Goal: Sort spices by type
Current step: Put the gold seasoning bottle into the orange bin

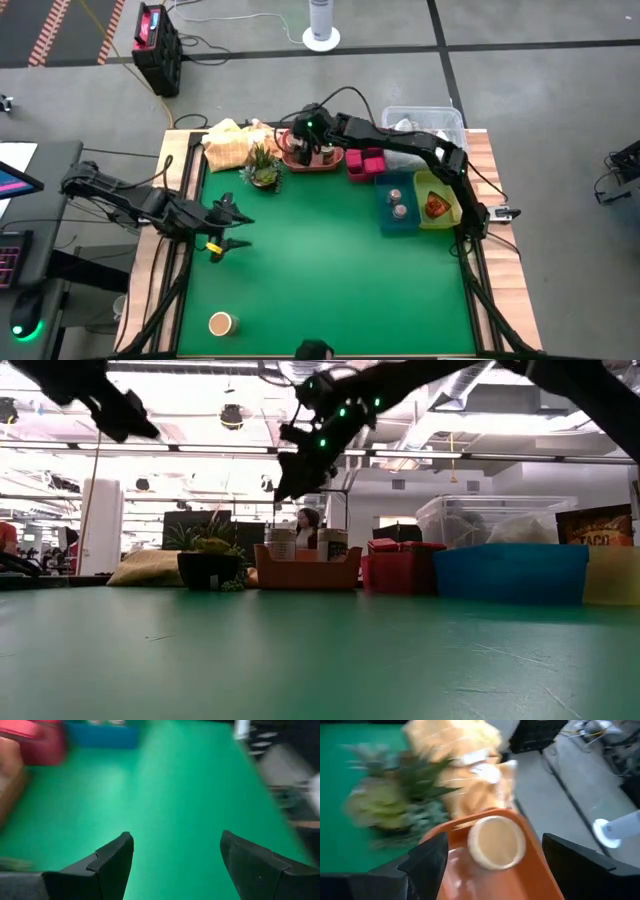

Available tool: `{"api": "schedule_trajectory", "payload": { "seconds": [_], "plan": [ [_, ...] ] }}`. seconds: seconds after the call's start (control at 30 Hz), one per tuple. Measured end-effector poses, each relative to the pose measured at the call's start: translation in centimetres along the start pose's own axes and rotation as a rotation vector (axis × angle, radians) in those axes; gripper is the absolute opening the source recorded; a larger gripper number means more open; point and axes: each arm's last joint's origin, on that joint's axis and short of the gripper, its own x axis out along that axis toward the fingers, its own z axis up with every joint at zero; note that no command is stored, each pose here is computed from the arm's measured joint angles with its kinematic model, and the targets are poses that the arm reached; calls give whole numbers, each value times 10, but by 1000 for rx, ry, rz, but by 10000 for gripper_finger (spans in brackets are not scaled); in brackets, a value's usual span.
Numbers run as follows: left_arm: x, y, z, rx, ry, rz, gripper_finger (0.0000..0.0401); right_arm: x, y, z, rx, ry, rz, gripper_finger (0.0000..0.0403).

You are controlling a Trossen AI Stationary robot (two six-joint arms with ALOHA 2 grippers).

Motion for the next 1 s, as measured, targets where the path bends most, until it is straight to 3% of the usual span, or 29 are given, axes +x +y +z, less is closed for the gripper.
{"api": "schedule_trajectory", "payload": {
  "seconds": [0.1, 0.27, 0.57, 0.73, 1.0],
  "plan": [
    [-5, -11, 8, -53, 44, -128, 286, -11, 27, 0, -22, 36, 53, 343],
    [-8, -36, 6, 32, 119, -255, 286, -26, 82, -11, -58, 88, 105, 321],
    [-9, -84, 15, 178, 197, -418, 286, -68, 158, -22, -99, 101, -36, 299],
    [-7, -116, 22, 222, 238, -456, 286, -93, 186, -25, -94, 94, -136, 299],
    [7, -170, 23, 298, 342, -402, 286, -107, 209, -29, -76, 80, -101, 299]
  ]
}}
